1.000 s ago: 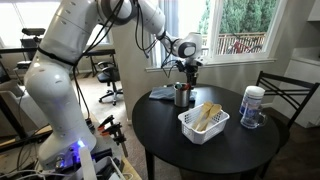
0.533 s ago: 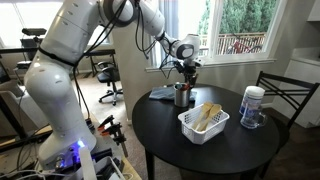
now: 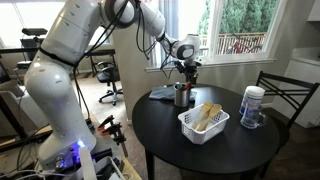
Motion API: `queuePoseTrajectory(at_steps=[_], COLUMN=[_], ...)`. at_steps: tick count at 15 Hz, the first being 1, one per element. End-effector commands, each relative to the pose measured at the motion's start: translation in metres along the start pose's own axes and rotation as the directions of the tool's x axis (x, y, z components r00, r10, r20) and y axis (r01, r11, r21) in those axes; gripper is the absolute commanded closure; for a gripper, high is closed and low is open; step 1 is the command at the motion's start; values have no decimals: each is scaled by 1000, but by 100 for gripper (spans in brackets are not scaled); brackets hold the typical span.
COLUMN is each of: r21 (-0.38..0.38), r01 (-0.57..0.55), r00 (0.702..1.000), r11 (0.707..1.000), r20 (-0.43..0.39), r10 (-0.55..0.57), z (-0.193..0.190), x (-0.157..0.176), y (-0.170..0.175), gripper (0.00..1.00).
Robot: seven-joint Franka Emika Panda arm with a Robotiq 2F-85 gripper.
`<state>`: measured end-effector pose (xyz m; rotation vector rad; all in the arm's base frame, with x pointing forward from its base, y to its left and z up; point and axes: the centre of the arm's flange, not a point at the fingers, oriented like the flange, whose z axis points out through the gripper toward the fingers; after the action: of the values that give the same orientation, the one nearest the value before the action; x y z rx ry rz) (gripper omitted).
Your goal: Put the red spatula in the white basket.
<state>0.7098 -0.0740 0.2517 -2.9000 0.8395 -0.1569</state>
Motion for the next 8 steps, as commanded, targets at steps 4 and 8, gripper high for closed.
queuePoseTrajectory(at_steps=[4,8], r21=[129,185], r01=[111,156], r00=[992,988], r11=[985,970], r20=[-77,-52], r10=[-102,-149], z=[26,42], x=[17,17], y=[-17,-26], gripper=[0,0])
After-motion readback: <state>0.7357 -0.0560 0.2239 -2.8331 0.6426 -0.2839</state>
